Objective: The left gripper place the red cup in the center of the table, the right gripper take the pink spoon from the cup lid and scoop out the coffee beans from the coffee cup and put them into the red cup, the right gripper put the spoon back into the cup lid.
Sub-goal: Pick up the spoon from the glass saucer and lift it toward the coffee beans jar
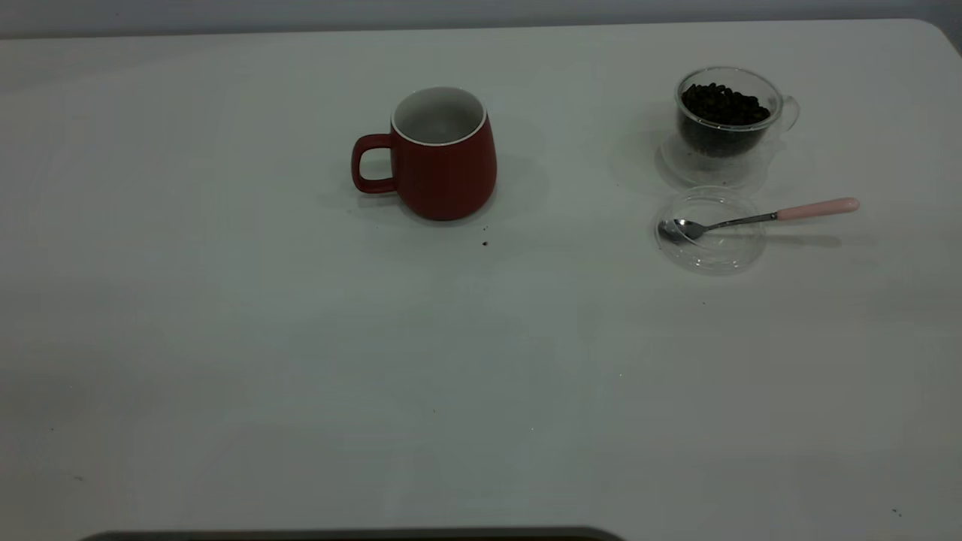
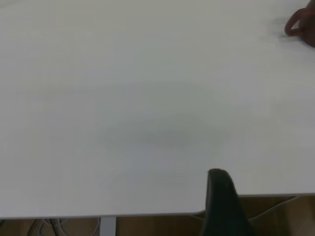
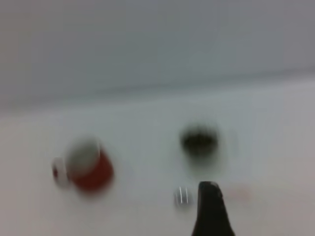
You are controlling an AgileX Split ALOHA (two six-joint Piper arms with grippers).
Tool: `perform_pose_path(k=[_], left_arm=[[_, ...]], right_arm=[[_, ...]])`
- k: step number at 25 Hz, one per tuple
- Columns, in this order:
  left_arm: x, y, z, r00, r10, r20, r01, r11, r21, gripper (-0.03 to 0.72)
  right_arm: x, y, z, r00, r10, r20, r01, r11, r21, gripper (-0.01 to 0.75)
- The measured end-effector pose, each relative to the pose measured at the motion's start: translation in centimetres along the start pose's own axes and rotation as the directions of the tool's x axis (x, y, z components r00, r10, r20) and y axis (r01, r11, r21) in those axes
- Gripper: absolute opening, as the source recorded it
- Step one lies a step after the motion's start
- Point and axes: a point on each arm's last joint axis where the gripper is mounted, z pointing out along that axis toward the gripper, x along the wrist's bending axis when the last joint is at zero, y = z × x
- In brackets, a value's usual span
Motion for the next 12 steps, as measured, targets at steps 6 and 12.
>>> perform_pose_path(k=[6, 12], left_arm=[[0.0, 0.0, 0.0, 1.000, 0.000, 0.000, 0.000, 1.000, 0.000, 0.505], [0.0, 0.0, 0.0, 1.000, 0.000, 0.000, 0.000, 1.000, 0.000, 0.505]], right_arm=[[-1.5, 1.9, 5.6, 0.995, 0.070, 0.069, -0.076, 0.993, 0.094, 0.560], [-3.7, -0.1, 13.0, 0.990, 0.055, 0.127, -0.103, 0.906, 0.412, 0.560]])
